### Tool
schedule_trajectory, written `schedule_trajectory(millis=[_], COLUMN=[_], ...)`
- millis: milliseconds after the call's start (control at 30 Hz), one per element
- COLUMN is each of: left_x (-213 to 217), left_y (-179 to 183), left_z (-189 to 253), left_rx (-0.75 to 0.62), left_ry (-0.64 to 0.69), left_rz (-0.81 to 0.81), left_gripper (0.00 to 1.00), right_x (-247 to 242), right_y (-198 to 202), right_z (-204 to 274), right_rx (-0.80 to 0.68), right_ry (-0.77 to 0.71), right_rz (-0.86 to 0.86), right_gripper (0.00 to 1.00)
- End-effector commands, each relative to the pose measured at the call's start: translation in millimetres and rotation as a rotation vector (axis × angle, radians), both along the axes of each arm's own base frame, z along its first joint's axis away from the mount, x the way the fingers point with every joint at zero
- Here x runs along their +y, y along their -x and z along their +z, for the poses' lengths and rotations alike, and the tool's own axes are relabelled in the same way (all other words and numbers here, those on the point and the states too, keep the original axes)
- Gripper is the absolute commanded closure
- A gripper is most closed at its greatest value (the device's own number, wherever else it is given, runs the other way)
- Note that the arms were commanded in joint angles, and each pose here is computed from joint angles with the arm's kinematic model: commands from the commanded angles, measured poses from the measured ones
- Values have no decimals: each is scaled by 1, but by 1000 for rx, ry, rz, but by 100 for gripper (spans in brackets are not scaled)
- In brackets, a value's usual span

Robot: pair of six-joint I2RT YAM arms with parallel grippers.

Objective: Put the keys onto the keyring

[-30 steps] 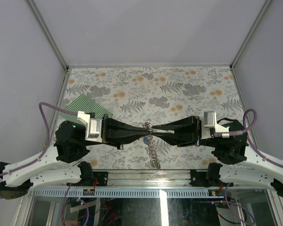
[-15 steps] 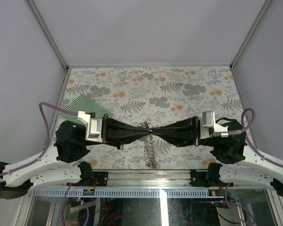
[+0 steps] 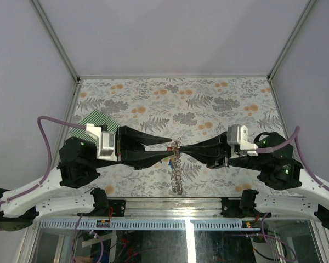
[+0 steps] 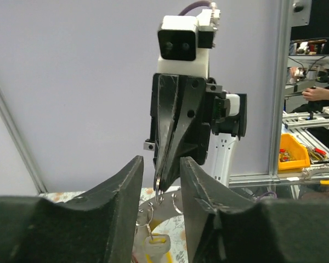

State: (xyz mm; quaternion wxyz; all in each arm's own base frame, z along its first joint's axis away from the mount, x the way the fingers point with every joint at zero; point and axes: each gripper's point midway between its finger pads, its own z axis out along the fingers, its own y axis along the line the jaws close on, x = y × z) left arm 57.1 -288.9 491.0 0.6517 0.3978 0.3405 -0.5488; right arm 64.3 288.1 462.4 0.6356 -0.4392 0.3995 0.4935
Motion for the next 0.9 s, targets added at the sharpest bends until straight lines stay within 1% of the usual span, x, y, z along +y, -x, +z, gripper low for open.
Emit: schedule_trajectory(millis=[0, 133, 233, 400, 500, 567, 600, 667, 767, 867], left_x=[-2, -15, -24, -44, -47, -44, -42, -29, -13, -4], left_y=[-20, -47, -64, -79, -87, -99, -101, -119, -139, -147], left_z=[-2, -25, -41, -70, -81, -89, -92, -100, -113, -129], left_rx=[53, 127, 164, 191, 213, 254, 270, 321, 346, 351], left_ry=[-78, -189, -252, -345, -356, -356, -360, -347, -340, -384], left_rz=[104, 213, 276, 314, 329, 327, 282, 257, 250, 261], left_gripper=[63, 62, 61, 62, 63, 63, 64, 65, 65, 65], right_x=[-31, -51, -62, -75, -83, -85, -84, -81, -73, -61], right_y=[-22, -35, -40, -49, -54, -57, -58, -61, -62, -63], right_z=[-5, -28, -52, -89, -106, -120, -128, -139, -155, -173], right_rx=[-19, -8, 17, 79, 116, 139, 152, 184, 224, 248], right_ry=[115, 243, 380, 595, 701, 774, 806, 845, 909, 981], right_rz=[-183, -286, -327, -396, -441, -460, -468, -482, -482, -468], right_gripper=[100, 100, 100, 100, 100, 100, 100, 100, 100, 100])
